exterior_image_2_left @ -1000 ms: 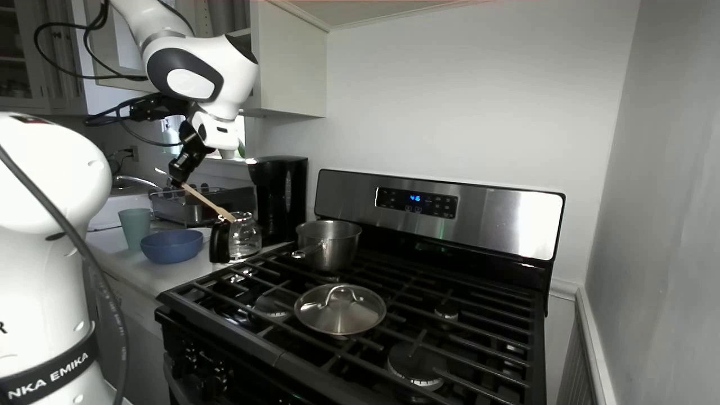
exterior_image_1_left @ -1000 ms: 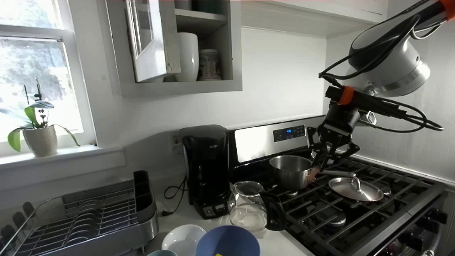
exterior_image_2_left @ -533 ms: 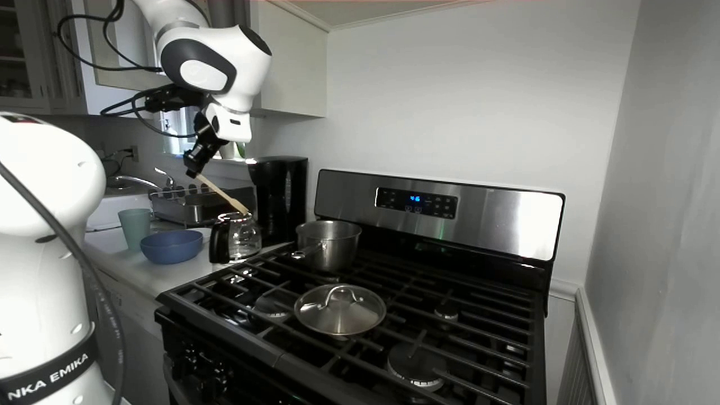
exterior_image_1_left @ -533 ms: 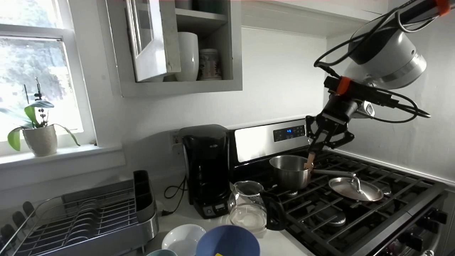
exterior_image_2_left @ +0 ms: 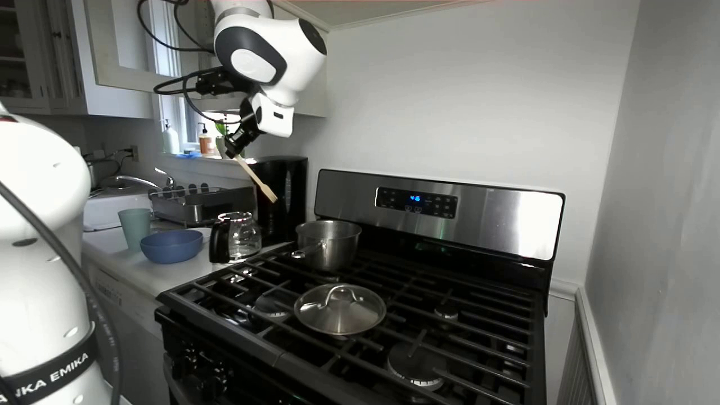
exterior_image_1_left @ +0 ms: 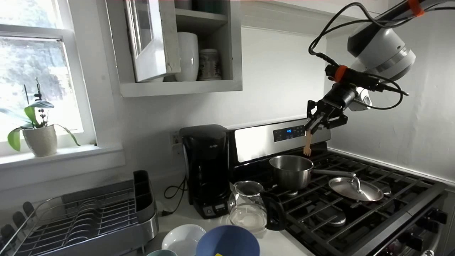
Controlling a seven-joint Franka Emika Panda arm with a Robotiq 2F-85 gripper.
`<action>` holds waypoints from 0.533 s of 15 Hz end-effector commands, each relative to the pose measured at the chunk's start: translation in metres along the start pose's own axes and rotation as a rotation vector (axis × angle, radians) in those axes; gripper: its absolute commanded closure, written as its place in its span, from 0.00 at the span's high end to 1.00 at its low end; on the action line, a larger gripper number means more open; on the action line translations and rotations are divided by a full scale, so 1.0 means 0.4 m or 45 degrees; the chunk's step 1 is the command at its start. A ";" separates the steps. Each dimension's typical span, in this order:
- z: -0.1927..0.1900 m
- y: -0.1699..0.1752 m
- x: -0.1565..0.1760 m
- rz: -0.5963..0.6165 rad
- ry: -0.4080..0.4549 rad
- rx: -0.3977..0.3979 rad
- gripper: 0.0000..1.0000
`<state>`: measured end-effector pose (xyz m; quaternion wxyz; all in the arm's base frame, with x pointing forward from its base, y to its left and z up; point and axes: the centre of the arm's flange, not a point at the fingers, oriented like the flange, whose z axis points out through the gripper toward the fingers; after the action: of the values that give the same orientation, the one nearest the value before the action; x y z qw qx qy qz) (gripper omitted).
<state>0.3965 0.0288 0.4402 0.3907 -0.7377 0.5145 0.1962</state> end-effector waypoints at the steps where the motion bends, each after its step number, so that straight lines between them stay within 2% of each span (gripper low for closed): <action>1: -0.002 -0.052 0.092 0.047 -0.135 0.077 0.05; 4: -0.002 -0.074 0.167 0.091 -0.149 0.176 0.05; 8: -0.013 -0.083 0.271 0.175 -0.164 0.203 0.05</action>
<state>0.4441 -0.0170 0.3956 0.4488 -0.6728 0.5460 0.2187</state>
